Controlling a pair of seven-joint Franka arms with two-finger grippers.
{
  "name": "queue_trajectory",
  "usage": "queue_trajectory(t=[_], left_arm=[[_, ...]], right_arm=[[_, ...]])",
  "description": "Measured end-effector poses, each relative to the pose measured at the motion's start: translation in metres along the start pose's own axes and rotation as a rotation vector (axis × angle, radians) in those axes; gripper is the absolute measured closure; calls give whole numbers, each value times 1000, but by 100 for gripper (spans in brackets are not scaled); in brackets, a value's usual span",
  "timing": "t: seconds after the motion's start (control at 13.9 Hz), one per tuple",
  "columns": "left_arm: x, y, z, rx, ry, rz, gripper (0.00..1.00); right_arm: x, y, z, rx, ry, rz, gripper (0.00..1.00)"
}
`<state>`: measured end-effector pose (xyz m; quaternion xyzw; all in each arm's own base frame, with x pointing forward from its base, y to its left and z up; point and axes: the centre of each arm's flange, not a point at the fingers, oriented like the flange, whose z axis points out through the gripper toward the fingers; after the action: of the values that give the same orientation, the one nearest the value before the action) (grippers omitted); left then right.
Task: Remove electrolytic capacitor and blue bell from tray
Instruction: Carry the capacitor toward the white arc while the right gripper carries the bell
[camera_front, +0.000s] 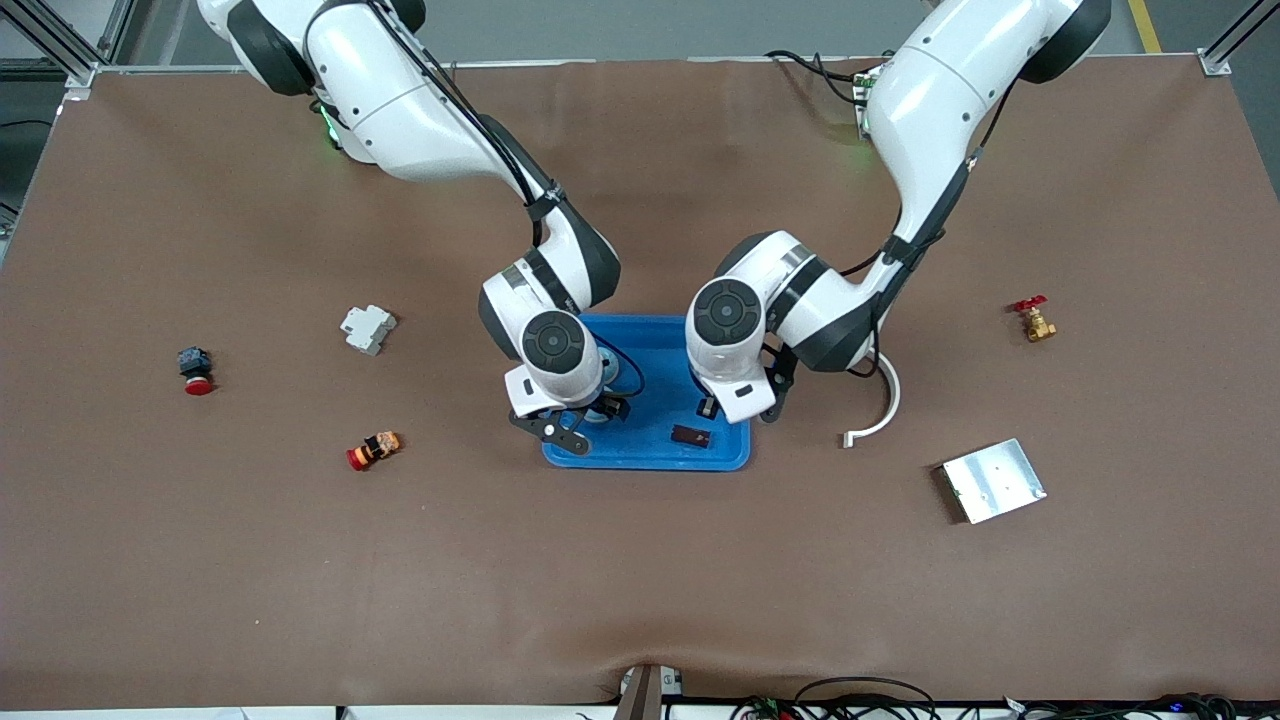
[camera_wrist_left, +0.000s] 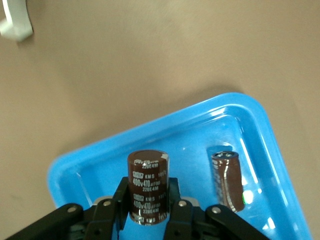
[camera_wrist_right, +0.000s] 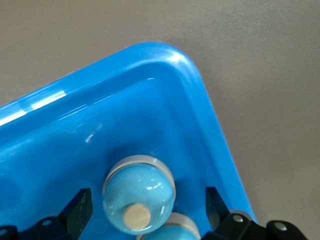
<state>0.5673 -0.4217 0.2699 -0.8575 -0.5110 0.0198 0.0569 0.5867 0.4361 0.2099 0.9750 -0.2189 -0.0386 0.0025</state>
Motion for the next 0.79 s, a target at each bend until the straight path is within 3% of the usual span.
queue_trajectory(t=[0.58,0.79], left_arm=[[61,-26,-31,34,-14,623,66],[88,-46,-18,-20,-1,762,66]], right_arm=[[-9,-7,12,-3,-13,-8,0],[-8,-8,18,0,-1,-13,0]])
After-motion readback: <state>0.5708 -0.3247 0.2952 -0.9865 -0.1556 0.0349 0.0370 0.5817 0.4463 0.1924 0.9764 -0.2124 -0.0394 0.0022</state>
